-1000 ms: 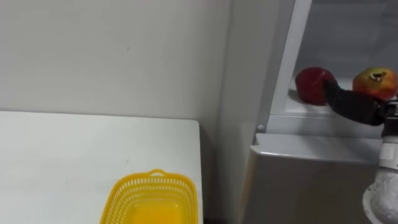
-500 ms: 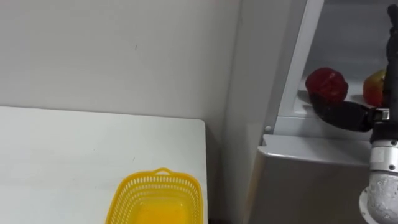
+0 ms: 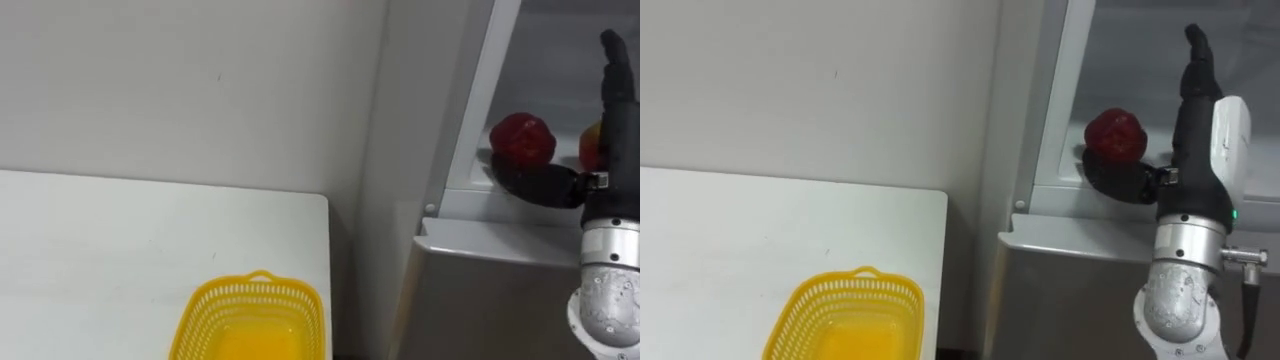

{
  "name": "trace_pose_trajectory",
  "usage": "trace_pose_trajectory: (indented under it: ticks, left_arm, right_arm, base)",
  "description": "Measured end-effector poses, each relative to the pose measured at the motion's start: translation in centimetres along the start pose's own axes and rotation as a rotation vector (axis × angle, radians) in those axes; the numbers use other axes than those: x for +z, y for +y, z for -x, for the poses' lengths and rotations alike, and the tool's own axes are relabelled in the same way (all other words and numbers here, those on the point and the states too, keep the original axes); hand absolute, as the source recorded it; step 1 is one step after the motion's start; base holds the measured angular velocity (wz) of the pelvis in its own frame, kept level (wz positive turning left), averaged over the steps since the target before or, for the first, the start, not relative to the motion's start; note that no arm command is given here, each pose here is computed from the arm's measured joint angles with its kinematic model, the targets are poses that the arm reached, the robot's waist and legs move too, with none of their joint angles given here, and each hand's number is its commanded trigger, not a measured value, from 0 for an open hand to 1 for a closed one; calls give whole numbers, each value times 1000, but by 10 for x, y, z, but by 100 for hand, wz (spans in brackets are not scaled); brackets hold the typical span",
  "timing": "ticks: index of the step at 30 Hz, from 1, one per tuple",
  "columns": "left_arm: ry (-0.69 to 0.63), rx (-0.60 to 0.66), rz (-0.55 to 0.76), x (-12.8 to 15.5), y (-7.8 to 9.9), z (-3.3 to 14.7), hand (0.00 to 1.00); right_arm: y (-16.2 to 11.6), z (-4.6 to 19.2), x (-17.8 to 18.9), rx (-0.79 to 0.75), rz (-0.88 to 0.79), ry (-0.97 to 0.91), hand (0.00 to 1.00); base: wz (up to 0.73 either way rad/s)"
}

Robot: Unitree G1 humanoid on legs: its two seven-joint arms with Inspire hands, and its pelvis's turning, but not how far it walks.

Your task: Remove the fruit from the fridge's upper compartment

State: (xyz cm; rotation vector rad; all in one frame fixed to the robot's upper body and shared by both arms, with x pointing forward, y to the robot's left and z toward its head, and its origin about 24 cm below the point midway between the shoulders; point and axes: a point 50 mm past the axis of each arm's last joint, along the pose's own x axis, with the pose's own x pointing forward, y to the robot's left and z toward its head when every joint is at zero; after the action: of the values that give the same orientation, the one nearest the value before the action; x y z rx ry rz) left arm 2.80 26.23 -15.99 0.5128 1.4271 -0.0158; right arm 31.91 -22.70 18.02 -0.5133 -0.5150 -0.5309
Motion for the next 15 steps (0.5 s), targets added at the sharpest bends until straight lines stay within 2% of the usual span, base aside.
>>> trace_pose_trajectory:
  ticks: [15]
  left_arm:
    - [-2, -9, 37, 3, 4, 0, 0]
  right_arm:
    - [2, -7, -10, 144, 1, 60, 0]
  base:
    - [0]
